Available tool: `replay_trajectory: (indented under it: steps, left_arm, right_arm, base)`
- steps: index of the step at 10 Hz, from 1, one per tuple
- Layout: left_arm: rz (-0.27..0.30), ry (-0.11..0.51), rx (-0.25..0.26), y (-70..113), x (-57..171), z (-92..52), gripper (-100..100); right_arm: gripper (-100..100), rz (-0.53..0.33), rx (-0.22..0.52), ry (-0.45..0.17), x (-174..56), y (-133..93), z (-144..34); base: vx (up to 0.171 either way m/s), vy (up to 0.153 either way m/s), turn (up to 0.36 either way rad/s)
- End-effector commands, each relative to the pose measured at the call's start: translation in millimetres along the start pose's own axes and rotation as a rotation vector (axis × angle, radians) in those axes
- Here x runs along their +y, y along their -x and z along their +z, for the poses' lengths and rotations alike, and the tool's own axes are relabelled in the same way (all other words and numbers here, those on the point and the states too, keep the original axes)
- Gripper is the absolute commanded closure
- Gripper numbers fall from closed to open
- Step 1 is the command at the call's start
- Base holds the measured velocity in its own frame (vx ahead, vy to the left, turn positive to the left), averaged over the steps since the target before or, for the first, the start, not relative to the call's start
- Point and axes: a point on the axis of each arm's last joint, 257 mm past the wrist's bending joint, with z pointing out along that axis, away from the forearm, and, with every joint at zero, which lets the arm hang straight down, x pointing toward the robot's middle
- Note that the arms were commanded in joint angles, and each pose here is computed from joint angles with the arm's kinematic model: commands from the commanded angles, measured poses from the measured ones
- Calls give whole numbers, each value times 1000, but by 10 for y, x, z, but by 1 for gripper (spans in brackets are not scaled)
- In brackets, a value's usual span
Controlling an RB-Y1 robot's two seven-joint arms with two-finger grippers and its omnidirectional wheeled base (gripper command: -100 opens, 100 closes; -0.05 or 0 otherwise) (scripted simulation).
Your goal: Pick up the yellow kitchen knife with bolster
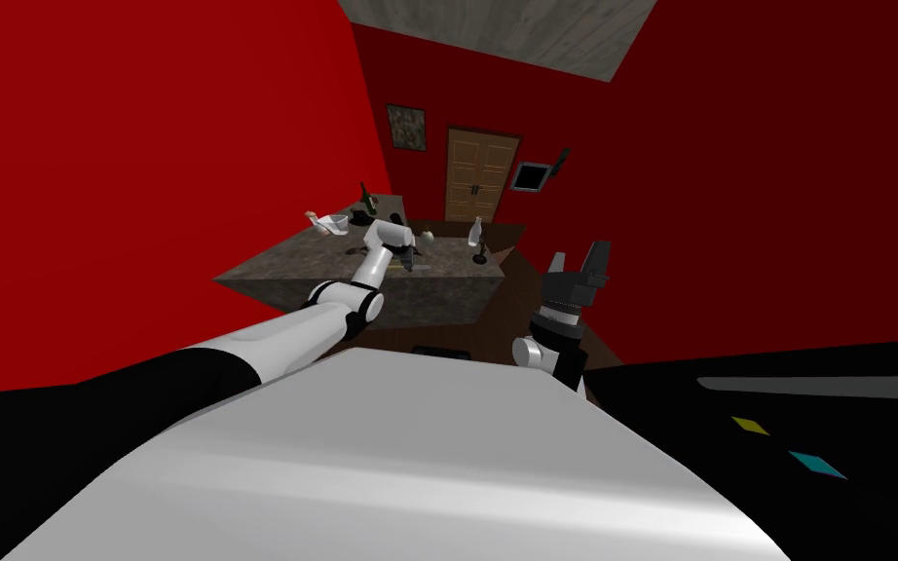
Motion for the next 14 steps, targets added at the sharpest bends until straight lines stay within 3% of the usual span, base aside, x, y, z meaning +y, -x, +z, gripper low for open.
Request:
replay_trajectory:
  steps: [1, 7, 10, 14]
  left_arm:
    - [-7, 32, -2, 6, 62, 46, -100]
    - [-34, 171, 15, -85, 333, 176, -100]
    - [-39, 206, 18, -110, 419, 210, -100]
    - [-50, 307, 27, -180, 698, 303, -100]
  right_arm:
    - [0, 0, 0, 0, 0, 0, 0]
    - [0, 0, 0, 0, 0, 0, 0]
    - [0, 0, 0, 0, 0, 0, 0]
    - [0, 0, 0, 0, 0, 1, -1]
  base:
    - [21, 42, -26]
    - [45, 52, -36]
    - [55, 50, -24]
    - [92, 96, -33]
